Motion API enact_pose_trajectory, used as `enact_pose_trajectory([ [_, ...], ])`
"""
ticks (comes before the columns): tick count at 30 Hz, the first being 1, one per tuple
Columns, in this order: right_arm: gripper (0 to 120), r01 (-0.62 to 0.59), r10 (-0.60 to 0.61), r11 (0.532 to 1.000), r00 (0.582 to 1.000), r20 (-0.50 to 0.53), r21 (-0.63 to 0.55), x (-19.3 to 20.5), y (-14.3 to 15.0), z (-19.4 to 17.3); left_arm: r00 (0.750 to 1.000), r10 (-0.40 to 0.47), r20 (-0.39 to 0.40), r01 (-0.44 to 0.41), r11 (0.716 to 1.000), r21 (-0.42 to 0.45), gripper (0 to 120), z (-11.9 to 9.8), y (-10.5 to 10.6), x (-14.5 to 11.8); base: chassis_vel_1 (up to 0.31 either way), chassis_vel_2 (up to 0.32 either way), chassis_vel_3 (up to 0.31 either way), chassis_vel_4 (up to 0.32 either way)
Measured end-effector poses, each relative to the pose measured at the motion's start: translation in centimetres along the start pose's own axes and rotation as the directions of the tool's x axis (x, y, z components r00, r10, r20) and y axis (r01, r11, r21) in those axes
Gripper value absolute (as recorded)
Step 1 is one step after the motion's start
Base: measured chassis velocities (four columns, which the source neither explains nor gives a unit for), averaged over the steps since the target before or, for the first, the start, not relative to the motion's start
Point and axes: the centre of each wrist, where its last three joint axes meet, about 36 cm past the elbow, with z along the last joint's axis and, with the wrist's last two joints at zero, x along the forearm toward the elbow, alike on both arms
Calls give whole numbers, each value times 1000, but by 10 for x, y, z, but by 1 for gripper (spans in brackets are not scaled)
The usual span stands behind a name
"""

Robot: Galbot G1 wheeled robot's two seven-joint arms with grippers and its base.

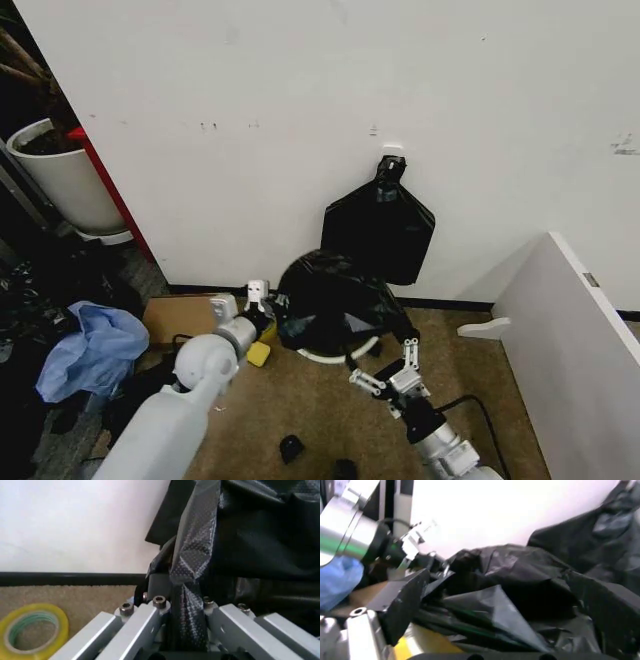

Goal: Place the garbage bag over the trash bin.

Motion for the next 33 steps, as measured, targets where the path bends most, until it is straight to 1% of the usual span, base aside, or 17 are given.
enact_pose_trajectory([
  [2, 100, 3, -3, 1000, 1000, -16, -7, -1, 1, -3, 1000, -3, 1, 3, 1000, -7, 0, 1, 0, 0, 0, 0, 0, 0],
  [4, 100, 1, -4, 999, 998, -63, -43, -4, 3, -11, 1000, -12, 6, 12, 1000, -27, 0, 4, 0, -1, 0, 0, 0, 0],
  [5, 100, -4, -2, 998, 996, -88, -67, -6, 3, -15, 1000, -16, 11, 17, 999, -41, 0, 6, 1, -2, 0, 0, 0, 0],
  [6, 100, -24, 9, 993, 991, -134, -114, -13, 3, -24, 999, -24, 25, 26, 997, -68, 0, 8, 2, -3, 0, 0, 0, 0],
  [8, 100, -33, 12, 990, 988, -152, -135, -15, 2, -27, 999, -25, 31, 28, 997, -77, 0, 9, 2, -3, 0, 0, 0, 0],
  [9, 100, -55, 20, 982, 982, -189, -182, -19, 1, -33, 999, -26, 43, 29, 995, -91, 0, 10, 2, -4, 0, 0, 0, 0],
  [10, 98, -67, 22, 976, 978, -209, -208, -21, 0, -36, 998, -24, 49, 29, 995, -100, 0, 11, 2, -4, 0, 0, 0, 0],
  [12, 88, -78, 9, 962, 967, -255, -263, -27, -3, -43, 998, -21, 64, 29, 992, -121, 0, 11, 1, -4, 0, 0, 0, 0],
  [13, 85, -76, 0, 958, 964, -265, -276, -28, -3, -44, 998, -22, 67, 30, 991, -129, 0, 12, 1, -4, 0, 0, 0, 0],
  [15, 83, -69, -16, 953, 961, -275, -294, -31, -3, -45, 997, -22, 70, 32, 990, -137, 0, 12, 1, -4, 0, 0, 0, 0],
  [17, 83, -62, -26, 951, 960, -279, -301, -33, -3, -45, 997, -22, 71, 32, 989, -141, 0, 12, 0, -3, 0, 0, 0, 0],
  [20, 86, -46, -45, 954, 955, -292, -297, -39, -2, -41, 997, -19, 76, 30, 988, -150, 0, 13, -2, -1, 0, 0, 0, 0],
  [22, 87, -43, -47, 956, 954, -297, -289, -41, -2, -40, 997, -17, 77, 29, 988, -151, 0, 13, -3, -1, 0, 0, 0, 0],
  [27, 87, -55, -26, 970, 946, -324, -236, -47, -2, -36, 996, -10, 83, 22, 988, -152, 0, 12, -7, 3, 0, 0, 0, 0],
  [29, 83, -71, -9, 971, 943, -333, -228, -48, -3, -36, 996, -8, 84, 21, 988, -153, 0, 12, -8, 3, 0, 0, 0, 0],
  [33, 67, -90, 5, 968, 940, -341, -234, -48, -4, -36, 996, -11, 84, 24, 987, -159, 0, 12, -8, 3, 0, 0, 0, 0],
])
